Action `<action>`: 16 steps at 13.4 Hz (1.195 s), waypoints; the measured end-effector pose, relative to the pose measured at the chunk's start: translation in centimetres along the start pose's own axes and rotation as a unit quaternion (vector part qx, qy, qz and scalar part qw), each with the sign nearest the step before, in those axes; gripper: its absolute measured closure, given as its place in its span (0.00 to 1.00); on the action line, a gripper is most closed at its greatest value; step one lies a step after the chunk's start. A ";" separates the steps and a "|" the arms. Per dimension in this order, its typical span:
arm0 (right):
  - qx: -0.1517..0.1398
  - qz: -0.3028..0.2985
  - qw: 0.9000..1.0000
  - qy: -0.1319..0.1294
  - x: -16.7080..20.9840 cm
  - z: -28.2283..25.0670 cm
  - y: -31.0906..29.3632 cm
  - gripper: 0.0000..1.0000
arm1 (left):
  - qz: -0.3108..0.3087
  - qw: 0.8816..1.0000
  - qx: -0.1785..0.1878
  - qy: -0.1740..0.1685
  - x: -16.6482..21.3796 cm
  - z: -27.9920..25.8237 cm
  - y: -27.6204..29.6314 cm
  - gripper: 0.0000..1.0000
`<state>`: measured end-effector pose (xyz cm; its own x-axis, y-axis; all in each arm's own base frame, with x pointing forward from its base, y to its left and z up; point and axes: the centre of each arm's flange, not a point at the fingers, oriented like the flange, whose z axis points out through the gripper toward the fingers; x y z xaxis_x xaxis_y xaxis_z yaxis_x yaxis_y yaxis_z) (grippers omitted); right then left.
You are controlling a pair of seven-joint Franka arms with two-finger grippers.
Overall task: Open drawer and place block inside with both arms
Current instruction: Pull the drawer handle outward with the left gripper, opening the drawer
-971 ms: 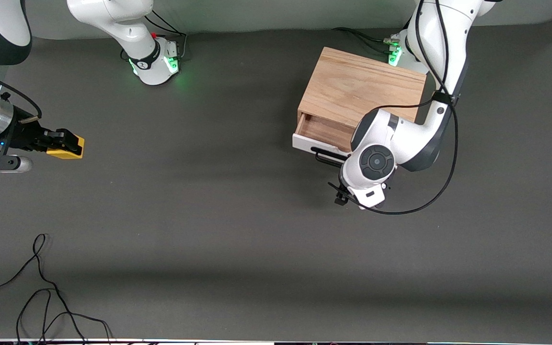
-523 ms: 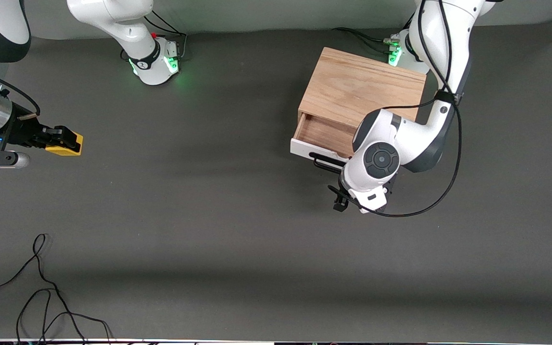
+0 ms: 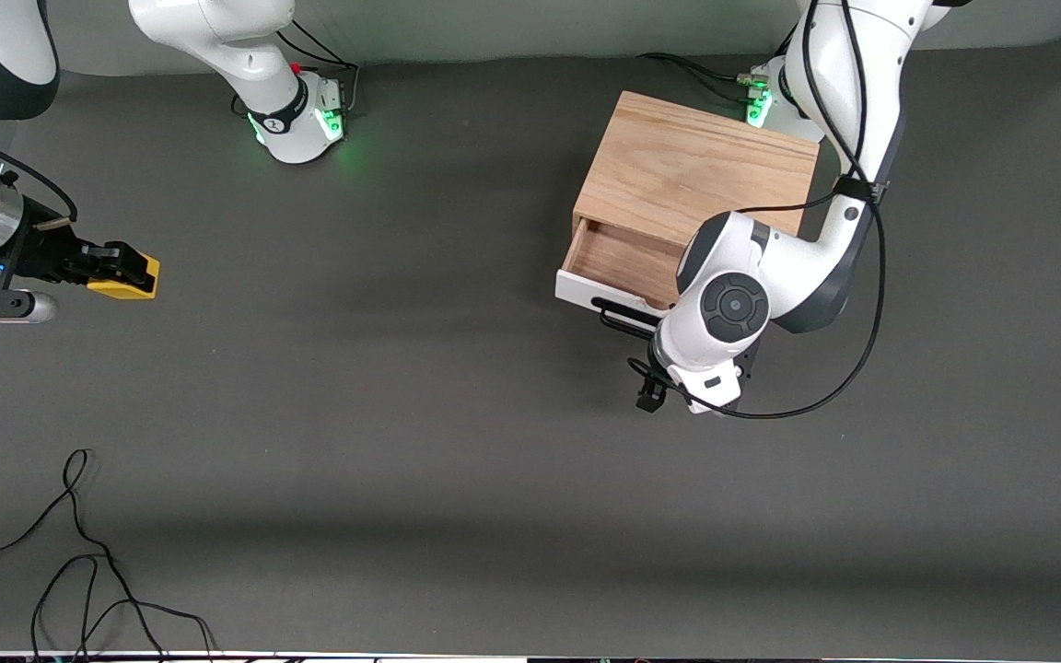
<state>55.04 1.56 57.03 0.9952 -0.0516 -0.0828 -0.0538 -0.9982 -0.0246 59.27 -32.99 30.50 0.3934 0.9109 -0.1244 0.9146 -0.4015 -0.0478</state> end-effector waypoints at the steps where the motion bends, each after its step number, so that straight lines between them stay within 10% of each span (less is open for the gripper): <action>1: 0.000 0.000 1.000 0.000 0.0 0.0 0.0 0.45 | 0.000 1.000 0.000 0.000 0.0 0.0 0.0 0.00; 16: 0.000 0.000 1.000 0.000 0.0 0.0 0.0 0.45 | 0.027 0.997 0.074 0.017 1.8 -0.7 0.6 0.00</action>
<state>55.04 1.53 57.00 0.9951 -0.0523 -0.0834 -0.0546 -0.9982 -0.0245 60.62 -31.50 30.94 0.4468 0.8894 -0.0965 0.8692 -0.4571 -0.1886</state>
